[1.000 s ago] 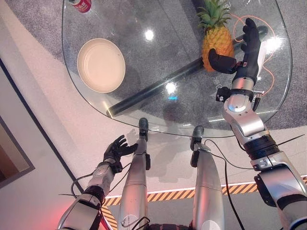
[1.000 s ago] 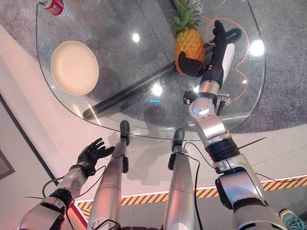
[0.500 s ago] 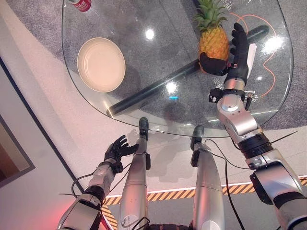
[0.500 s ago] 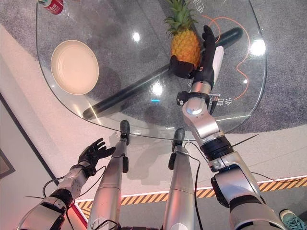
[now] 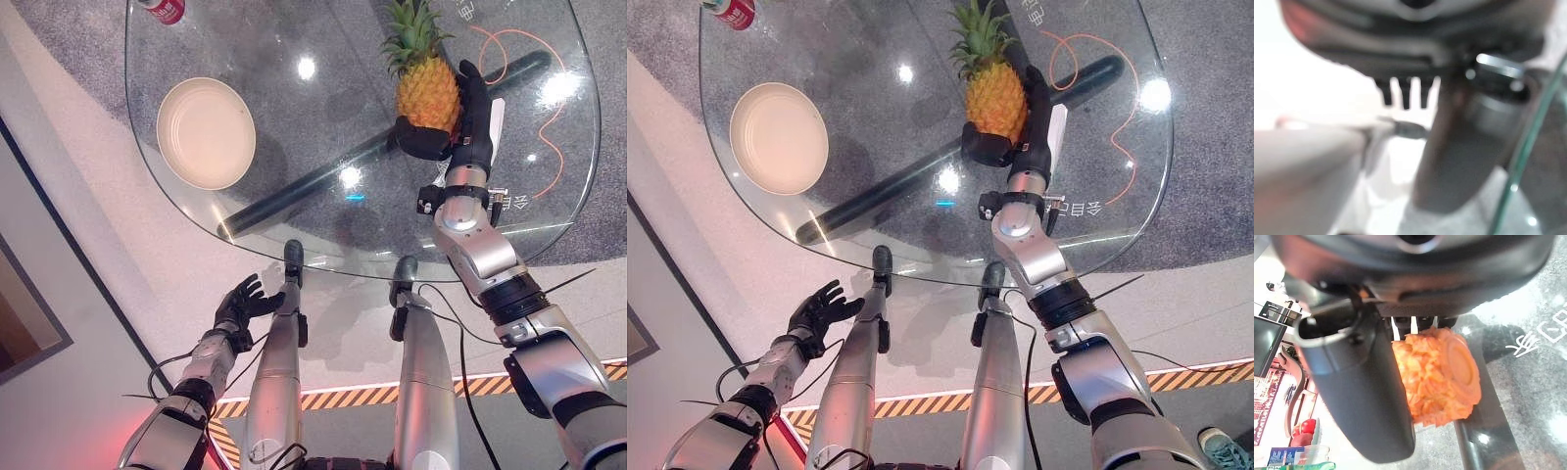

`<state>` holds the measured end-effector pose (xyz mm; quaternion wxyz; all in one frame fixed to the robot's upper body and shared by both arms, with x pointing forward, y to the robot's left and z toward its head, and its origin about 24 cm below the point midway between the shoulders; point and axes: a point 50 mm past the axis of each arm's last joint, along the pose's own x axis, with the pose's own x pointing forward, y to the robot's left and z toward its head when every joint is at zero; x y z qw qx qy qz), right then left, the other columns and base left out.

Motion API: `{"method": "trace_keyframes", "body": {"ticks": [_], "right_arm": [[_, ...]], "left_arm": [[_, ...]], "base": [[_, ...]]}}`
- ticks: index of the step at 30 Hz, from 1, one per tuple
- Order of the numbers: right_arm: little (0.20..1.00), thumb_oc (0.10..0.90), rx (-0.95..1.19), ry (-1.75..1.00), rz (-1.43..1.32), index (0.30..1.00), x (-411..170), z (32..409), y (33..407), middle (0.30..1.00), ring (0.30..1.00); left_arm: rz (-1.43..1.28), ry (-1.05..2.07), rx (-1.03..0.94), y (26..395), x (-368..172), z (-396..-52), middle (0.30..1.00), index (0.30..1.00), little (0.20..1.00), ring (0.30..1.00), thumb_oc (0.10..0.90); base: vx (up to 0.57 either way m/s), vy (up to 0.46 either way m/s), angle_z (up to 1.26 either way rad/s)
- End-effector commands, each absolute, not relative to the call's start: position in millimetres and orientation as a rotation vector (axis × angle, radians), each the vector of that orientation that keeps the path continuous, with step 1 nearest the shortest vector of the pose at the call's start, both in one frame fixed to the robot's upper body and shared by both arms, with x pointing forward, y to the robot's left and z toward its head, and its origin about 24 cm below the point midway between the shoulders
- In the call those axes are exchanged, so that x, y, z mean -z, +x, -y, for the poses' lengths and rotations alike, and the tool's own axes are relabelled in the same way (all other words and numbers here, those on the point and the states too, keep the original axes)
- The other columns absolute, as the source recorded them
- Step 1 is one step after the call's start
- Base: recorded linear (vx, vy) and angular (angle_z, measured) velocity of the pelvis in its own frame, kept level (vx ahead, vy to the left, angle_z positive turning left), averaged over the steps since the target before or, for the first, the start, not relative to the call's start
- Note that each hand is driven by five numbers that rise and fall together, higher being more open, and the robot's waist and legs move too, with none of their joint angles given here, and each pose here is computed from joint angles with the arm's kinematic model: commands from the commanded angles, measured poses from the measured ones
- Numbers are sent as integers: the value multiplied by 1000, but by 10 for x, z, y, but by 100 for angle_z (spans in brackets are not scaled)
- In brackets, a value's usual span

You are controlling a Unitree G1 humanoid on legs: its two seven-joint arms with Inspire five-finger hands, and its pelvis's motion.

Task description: Pick up the fruit to the plate

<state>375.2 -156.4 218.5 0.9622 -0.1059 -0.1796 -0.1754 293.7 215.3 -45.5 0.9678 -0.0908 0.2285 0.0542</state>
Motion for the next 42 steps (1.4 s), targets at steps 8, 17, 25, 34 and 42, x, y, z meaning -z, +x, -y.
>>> {"method": "trace_keyframes", "body": {"ticks": [8,17,25,34,42], "right_arm": [[200,100,350,-242,350,300,-2161,1650,3718,300,300],[200,100,353,-242,346,300,-2169,1677,3730,300,300],[200,100,372,-241,347,300,-2147,1721,3744,300,300],[200,100,401,-215,352,300,-2129,1778,3759,300,300],[200,100,414,-170,371,300,-2215,1759,3770,300,300]], "left_arm": [[-506,-164,-149,2761,595,-2245,900,900,900,900,800],[-466,-223,-209,2801,538,-2294,900,900,900,900,800],[-337,-403,-413,2879,361,-2522,900,900,900,900,800],[-98,-613,-748,3042,-115,-2995,900,900,900,900,800],[115,-671,-1009,3136,-599,-3268,900,900,900,900,800]], "base": [[0,0,0],[0,0,0],[-2,-3,0],[-15,-34,3],[-20,-47,4]]}}
